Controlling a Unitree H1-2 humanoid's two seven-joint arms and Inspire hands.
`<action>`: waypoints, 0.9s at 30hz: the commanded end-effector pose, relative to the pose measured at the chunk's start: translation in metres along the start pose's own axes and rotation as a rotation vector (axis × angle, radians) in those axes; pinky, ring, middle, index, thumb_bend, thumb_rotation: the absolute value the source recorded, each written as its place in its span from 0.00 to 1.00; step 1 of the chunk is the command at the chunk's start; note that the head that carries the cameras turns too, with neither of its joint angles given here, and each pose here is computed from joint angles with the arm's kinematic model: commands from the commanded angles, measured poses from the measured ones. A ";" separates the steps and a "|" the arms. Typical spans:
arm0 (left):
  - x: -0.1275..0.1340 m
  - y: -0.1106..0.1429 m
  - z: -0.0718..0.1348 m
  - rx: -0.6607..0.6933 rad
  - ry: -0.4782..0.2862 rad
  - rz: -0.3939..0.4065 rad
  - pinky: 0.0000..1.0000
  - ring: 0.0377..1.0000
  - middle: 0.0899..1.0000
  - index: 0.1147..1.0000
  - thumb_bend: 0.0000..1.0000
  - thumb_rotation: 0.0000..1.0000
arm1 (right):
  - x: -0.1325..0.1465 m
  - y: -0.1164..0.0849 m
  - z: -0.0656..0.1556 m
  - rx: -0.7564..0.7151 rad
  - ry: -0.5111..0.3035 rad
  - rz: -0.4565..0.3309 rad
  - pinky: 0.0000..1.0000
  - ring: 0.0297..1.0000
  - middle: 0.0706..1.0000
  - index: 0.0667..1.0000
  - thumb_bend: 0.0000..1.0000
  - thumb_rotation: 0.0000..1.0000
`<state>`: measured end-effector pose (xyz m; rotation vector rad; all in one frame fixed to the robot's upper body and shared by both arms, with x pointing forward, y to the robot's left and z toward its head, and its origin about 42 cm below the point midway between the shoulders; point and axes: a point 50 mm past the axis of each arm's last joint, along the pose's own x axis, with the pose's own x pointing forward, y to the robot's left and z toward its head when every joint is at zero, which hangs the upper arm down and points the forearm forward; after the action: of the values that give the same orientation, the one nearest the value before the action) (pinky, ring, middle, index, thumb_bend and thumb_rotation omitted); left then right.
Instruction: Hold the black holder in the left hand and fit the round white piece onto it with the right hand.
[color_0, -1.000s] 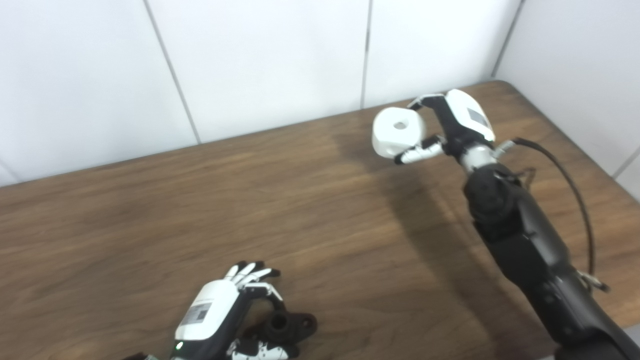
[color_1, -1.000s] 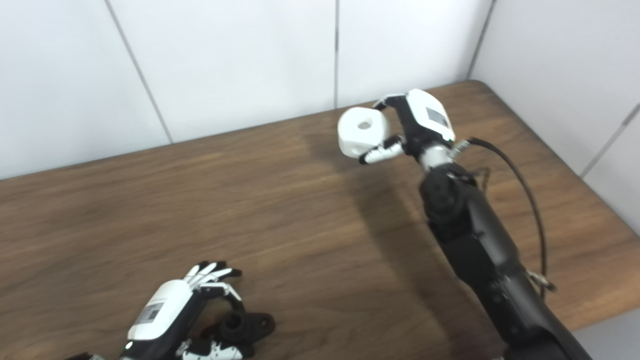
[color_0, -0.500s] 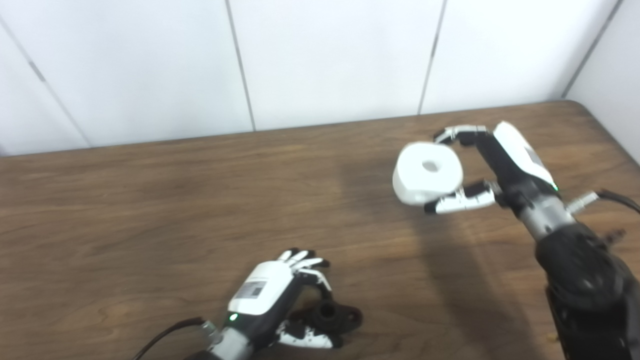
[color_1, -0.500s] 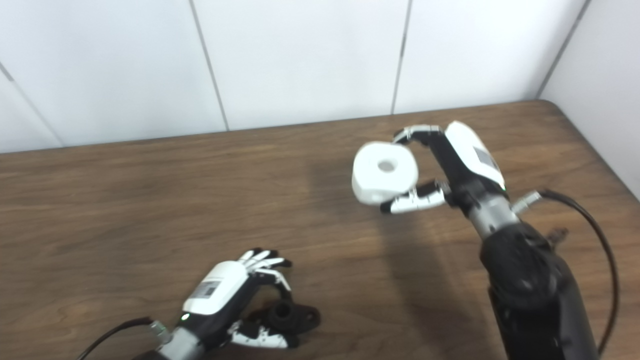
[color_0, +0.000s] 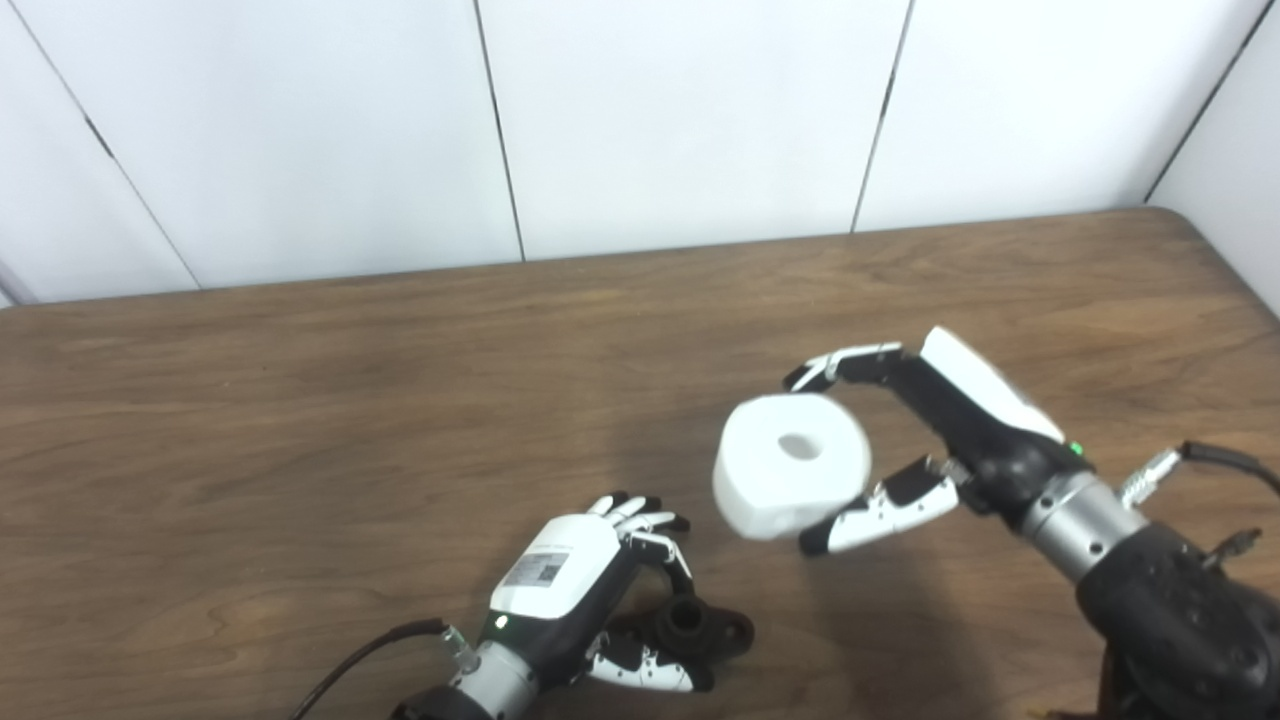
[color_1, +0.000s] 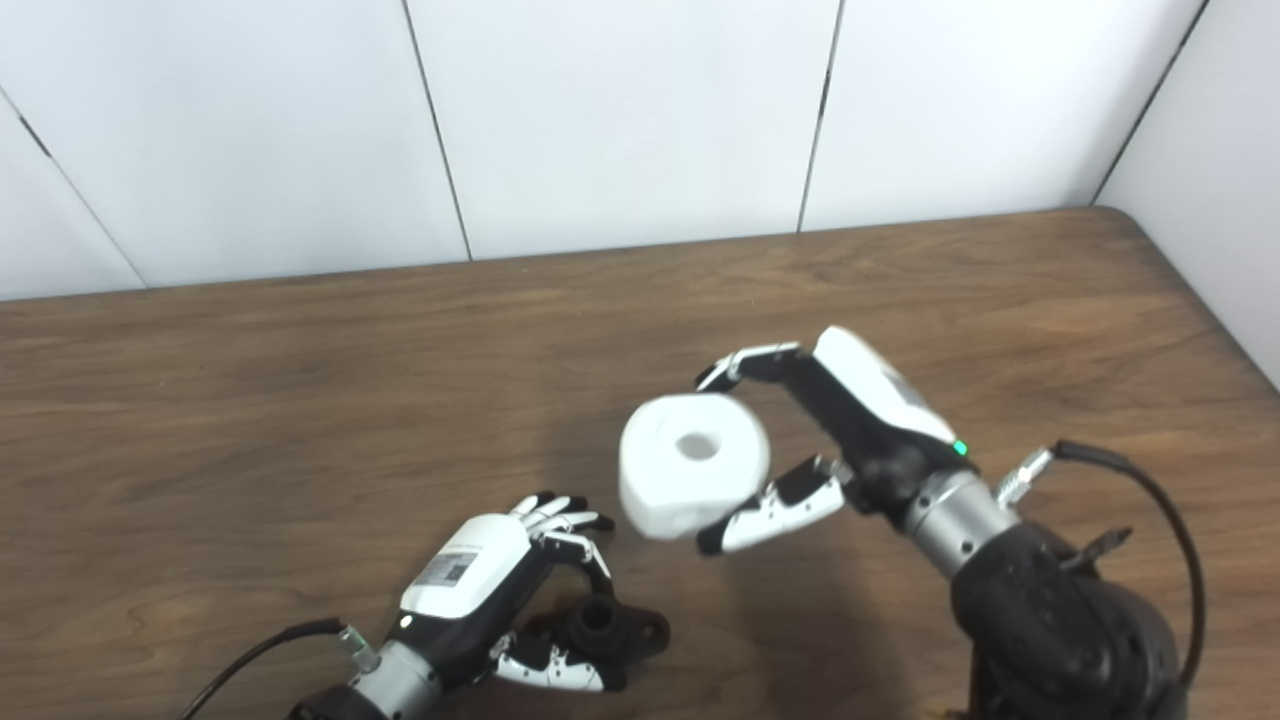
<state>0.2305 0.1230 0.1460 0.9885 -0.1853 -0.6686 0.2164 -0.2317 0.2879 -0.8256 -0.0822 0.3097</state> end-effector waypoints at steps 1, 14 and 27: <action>-0.001 -0.013 -0.003 -0.021 0.028 -0.106 0.96 0.93 0.84 0.42 0.51 0.05 | -0.005 -0.002 0.007 -0.025 -0.032 -0.016 0.84 0.84 0.74 0.45 0.52 0.15; 0.003 -0.009 0.001 -0.013 0.029 -0.099 0.95 0.92 0.83 0.42 0.51 0.05 | -0.012 0.017 0.005 0.014 -0.016 0.044 0.86 0.87 0.77 0.45 0.52 0.15; 0.007 -0.006 0.004 -0.015 0.030 -0.094 0.95 0.92 0.83 0.42 0.51 0.05 | -0.007 0.032 0.004 0.041 -0.006 0.075 0.91 0.87 0.75 0.45 0.52 0.15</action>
<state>0.2361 0.1144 0.1520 0.9923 -0.1786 -0.6801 0.2008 -0.2123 0.2607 -0.7890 0.0021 0.4095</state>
